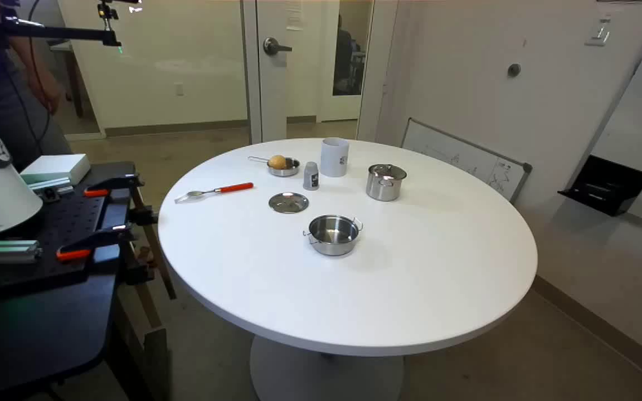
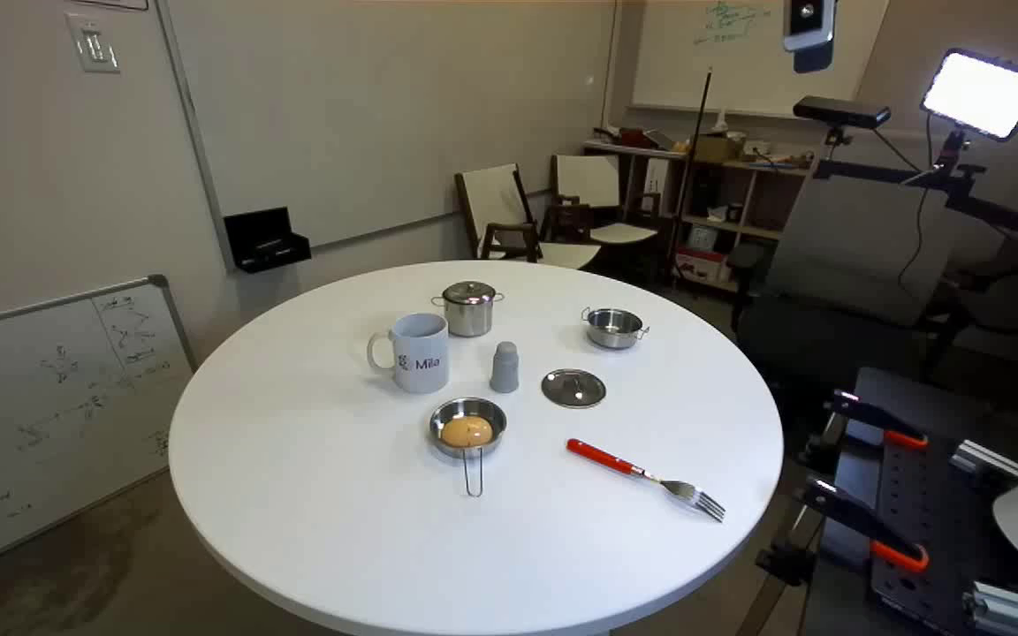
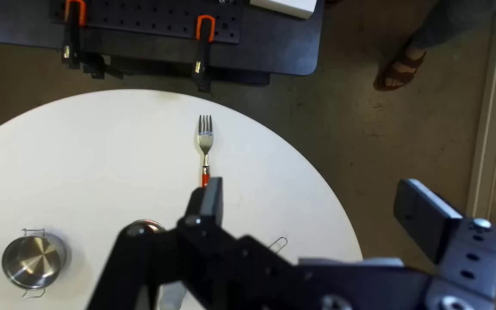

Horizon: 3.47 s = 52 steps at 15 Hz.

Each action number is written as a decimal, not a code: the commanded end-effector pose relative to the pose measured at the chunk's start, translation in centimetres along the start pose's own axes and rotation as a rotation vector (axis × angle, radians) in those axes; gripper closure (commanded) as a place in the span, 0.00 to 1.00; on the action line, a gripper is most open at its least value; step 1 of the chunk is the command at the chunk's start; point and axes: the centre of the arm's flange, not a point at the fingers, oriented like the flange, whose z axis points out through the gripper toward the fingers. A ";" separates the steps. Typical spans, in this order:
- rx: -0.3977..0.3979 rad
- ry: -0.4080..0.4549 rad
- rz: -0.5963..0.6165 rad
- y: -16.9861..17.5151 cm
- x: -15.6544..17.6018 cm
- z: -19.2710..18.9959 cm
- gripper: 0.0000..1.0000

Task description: Put the silver lid on top of the pot on the right, move the fork backwards

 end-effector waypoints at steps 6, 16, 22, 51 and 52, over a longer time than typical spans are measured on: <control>0.000 0.000 0.000 0.0 0.0 0.0 0.00; 0.000 0.000 0.000 0.0 0.0 0.0 0.00; -0.028 0.079 0.014 -0.5 4.5 3.9 0.00; -0.325 0.294 0.231 7.9 17.3 26.3 0.00; -0.330 0.273 0.256 8.4 17.2 27.0 0.00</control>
